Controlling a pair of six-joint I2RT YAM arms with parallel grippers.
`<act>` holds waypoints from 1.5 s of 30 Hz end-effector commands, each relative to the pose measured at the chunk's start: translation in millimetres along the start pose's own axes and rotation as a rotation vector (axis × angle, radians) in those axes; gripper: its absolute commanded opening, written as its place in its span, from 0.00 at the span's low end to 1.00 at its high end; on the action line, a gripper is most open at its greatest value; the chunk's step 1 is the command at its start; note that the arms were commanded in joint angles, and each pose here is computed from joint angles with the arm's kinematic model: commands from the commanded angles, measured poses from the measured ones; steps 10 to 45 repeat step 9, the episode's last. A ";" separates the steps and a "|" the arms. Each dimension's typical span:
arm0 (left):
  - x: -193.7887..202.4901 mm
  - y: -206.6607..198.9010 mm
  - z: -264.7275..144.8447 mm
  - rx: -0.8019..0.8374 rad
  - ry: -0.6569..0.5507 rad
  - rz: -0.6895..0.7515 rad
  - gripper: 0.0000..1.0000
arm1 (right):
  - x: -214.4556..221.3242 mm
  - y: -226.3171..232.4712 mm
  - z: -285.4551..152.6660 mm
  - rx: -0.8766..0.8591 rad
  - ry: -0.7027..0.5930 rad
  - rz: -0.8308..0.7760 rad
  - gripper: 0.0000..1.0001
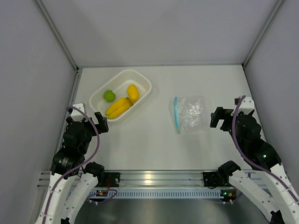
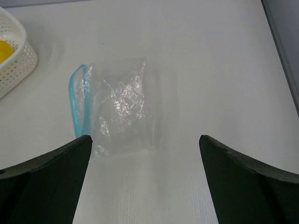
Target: Open the zip-top bag and remove the fake food
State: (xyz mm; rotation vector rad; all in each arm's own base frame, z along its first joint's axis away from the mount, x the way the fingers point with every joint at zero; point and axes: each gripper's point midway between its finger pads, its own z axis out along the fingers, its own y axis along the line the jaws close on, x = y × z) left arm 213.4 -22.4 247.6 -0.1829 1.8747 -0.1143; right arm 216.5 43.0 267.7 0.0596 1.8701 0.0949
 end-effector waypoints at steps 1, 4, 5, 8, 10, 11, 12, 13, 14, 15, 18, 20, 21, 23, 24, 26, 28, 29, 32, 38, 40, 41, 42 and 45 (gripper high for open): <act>-7.7 -2.4 -0.7 0.016 -0.044 -0.008 0.99 | 3.7 -11.9 -1.0 0.053 -0.021 -0.012 1.00; -7.6 -3.9 -0.1 0.024 -0.043 -0.007 0.99 | 2.7 -13.6 -2.1 0.060 -0.037 0.007 1.00; -8.3 -3.0 -0.6 0.020 -0.047 -0.008 0.99 | 1.4 -13.8 -2.8 0.059 -0.045 0.015 0.99; -7.1 -3.3 0.2 0.021 -0.042 -0.008 0.99 | -2.7 -12.5 -2.6 0.056 -0.057 0.026 0.99; -6.8 -3.1 0.8 0.018 -0.040 -0.008 0.99 | -2.9 -12.2 -2.3 0.056 -0.056 0.025 0.99; -6.8 -3.1 0.8 0.018 -0.040 -0.008 0.99 | -2.9 -12.2 -2.3 0.056 -0.056 0.025 0.99; -6.8 -3.1 0.8 0.018 -0.040 -0.008 0.99 | -2.9 -12.2 -2.3 0.056 -0.056 0.025 0.99; -6.8 -3.1 0.8 0.018 -0.040 -0.008 0.99 | -2.9 -12.2 -2.3 0.056 -0.056 0.025 0.99; -6.8 -3.1 0.8 0.018 -0.040 -0.008 0.99 | -2.9 -12.2 -2.3 0.056 -0.056 0.025 0.99; -6.8 -3.1 0.8 0.018 -0.040 -0.008 0.99 | -2.9 -12.2 -2.3 0.056 -0.056 0.025 0.99; -6.8 -3.1 0.8 0.018 -0.040 -0.008 0.99 | -2.9 -12.2 -2.3 0.056 -0.056 0.025 0.99; -6.8 -3.1 0.8 0.018 -0.040 -0.008 0.99 | -2.9 -12.2 -2.3 0.056 -0.056 0.025 0.99; -6.8 -3.1 0.8 0.018 -0.040 -0.008 0.99 | -2.9 -12.2 -2.3 0.056 -0.056 0.025 0.99; -6.8 -3.1 0.8 0.018 -0.040 -0.008 0.99 | -2.9 -12.2 -2.3 0.056 -0.056 0.025 0.99; -6.8 -3.1 0.8 0.018 -0.040 -0.008 0.99 | -2.9 -12.2 -2.3 0.056 -0.056 0.025 0.99; -6.8 -3.1 0.8 0.018 -0.040 -0.008 0.99 | -2.9 -12.2 -2.3 0.056 -0.056 0.025 0.99; -6.8 -3.1 0.8 0.018 -0.040 -0.008 0.99 | -2.9 -12.2 -2.3 0.056 -0.056 0.025 0.99; -6.8 -3.1 0.8 0.018 -0.040 -0.008 0.99 | -2.9 -12.2 -2.3 0.056 -0.056 0.025 0.99; -6.8 -3.1 0.8 0.018 -0.040 -0.008 0.99 | -2.9 -12.2 -2.3 0.056 -0.056 0.025 0.99; -6.8 -3.1 0.8 0.018 -0.040 -0.008 0.99 | -2.9 -12.2 -2.3 0.056 -0.056 0.025 0.99; -6.8 -3.1 0.8 0.018 -0.040 -0.008 0.99 | -2.9 -12.2 -2.3 0.056 -0.056 0.025 0.99; -6.8 -3.1 0.8 0.018 -0.040 -0.008 0.99 | -2.9 -12.2 -2.3 0.056 -0.056 0.025 0.99; -6.8 -3.1 0.8 0.018 -0.040 -0.008 0.99 | -2.9 -12.2 -2.3 0.056 -0.056 0.025 0.99; -6.8 -3.1 0.8 0.018 -0.040 -0.008 0.99 | -2.9 -12.2 -2.3 0.056 -0.056 0.025 0.99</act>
